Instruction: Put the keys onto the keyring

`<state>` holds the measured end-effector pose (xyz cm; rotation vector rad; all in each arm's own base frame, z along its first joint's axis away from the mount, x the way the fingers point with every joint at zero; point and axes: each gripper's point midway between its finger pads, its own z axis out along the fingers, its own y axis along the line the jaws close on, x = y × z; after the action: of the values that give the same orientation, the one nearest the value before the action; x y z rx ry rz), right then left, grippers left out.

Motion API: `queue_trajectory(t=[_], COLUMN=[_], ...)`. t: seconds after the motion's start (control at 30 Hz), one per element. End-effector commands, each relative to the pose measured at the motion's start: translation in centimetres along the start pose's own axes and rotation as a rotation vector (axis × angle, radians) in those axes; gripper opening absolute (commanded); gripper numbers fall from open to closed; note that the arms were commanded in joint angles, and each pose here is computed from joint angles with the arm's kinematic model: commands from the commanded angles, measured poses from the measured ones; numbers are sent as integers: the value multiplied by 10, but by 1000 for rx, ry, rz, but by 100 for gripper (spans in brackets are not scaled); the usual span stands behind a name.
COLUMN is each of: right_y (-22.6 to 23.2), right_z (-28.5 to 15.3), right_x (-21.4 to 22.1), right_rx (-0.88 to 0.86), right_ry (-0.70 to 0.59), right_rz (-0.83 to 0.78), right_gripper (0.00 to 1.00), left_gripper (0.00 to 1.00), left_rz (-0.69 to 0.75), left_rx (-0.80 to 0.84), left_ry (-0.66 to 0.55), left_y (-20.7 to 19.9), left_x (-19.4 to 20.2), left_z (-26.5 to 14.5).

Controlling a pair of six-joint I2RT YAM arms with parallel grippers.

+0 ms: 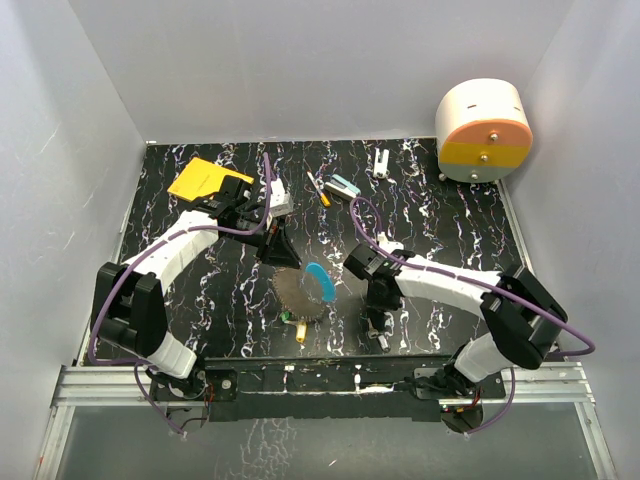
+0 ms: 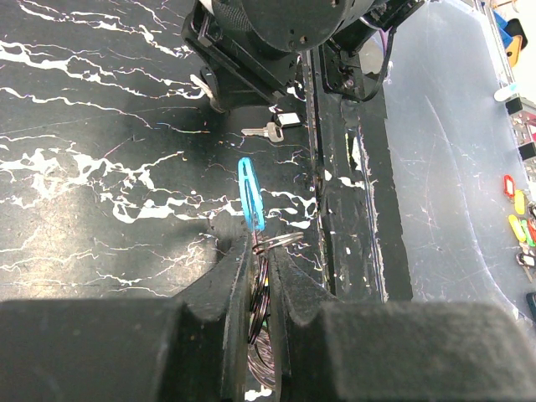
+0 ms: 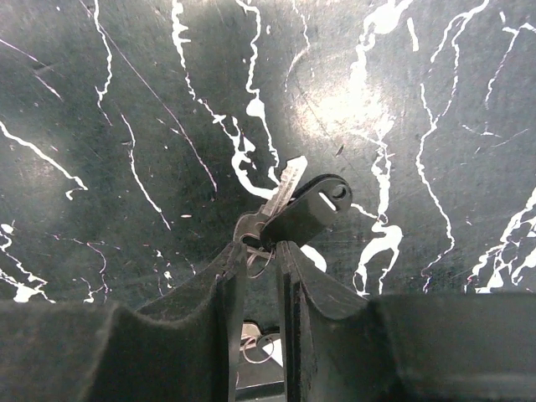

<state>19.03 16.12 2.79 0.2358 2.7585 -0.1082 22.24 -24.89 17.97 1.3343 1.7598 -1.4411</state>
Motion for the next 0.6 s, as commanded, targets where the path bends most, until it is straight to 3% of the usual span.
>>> queue_trajectory(t=[0.0,0.3,0.57], right_y=[17,16,15], right_z=[-4,-11,-41], right_x=[-12,-17,-31], right_rx=[-57,-76,-141], right_ry=[-24,-47,-106], right_rz=[18,37,95], right_gripper=[26,8,8], left_gripper=[0,0,0], left_rz=[44,43,40], left_rx=[30,30,44], left_ry=[-51,-53,-54], left_y=[-20,-19,-23], left_x=[-15,-15,-16], left_z=[-7,-7,-7])
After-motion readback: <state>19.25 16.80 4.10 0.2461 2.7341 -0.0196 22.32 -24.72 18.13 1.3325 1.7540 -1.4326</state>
